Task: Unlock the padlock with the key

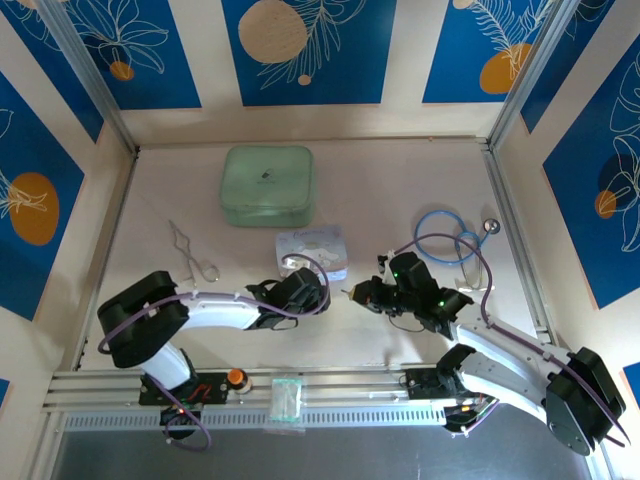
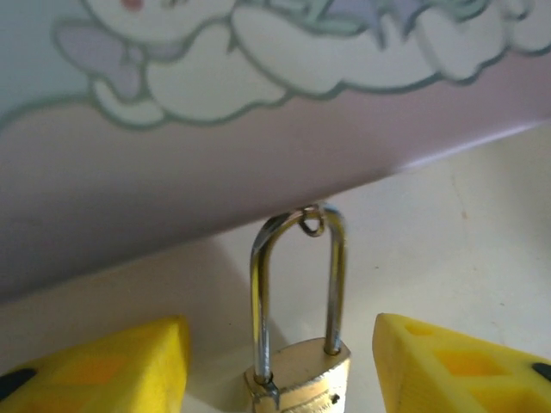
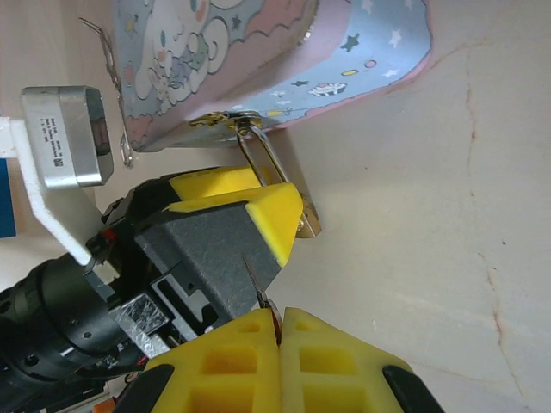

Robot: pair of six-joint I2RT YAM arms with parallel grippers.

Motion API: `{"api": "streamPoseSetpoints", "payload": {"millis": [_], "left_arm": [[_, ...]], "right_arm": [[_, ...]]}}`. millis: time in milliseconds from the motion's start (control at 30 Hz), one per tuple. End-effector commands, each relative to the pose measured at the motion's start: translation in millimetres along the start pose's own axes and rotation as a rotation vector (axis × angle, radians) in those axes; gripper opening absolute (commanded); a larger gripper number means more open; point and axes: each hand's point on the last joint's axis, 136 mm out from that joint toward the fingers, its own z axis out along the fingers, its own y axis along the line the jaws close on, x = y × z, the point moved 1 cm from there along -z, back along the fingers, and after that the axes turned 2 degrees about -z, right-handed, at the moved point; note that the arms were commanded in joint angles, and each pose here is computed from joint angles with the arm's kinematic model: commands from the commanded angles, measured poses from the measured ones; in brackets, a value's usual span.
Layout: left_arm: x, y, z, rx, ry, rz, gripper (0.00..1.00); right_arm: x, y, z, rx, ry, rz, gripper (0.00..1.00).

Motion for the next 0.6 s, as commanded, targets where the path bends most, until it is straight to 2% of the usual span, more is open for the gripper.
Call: {"api": "streamPoseSetpoints", "payload": {"millis": [0,200,300,433,567], "left_arm": [[-6.7,-6.2,4.5,0.025,-0.027,-0.048,0.53],[-4.3,-8.1,6.5,0.04,-0.026,-0.072,0.38],[-2.7,-10.6,6.0,0.056,-0.021,-0.093,0.36],[-0.1,-12.0,4.7,0.058,-0.021,-0.104,0.23],[-0.4,-7.9,3.8,0.045,-0.03,-0.113,0.21]], "right_arm": [[2.6,-3.5,2.7,-0.007,0.011,0.007,0.0],[5.0,-7.3,6.6,-0.006,0.017,0.021,0.0],[7.8,-7.4,10.1,-0.01,0.027,0.026,0.0],[10.4,-5.8,14.5,-0.014,0.034,0.028,0.0],[15.0,-6.0,18.0,-0.011,0.039,0.03,0.0]]}}
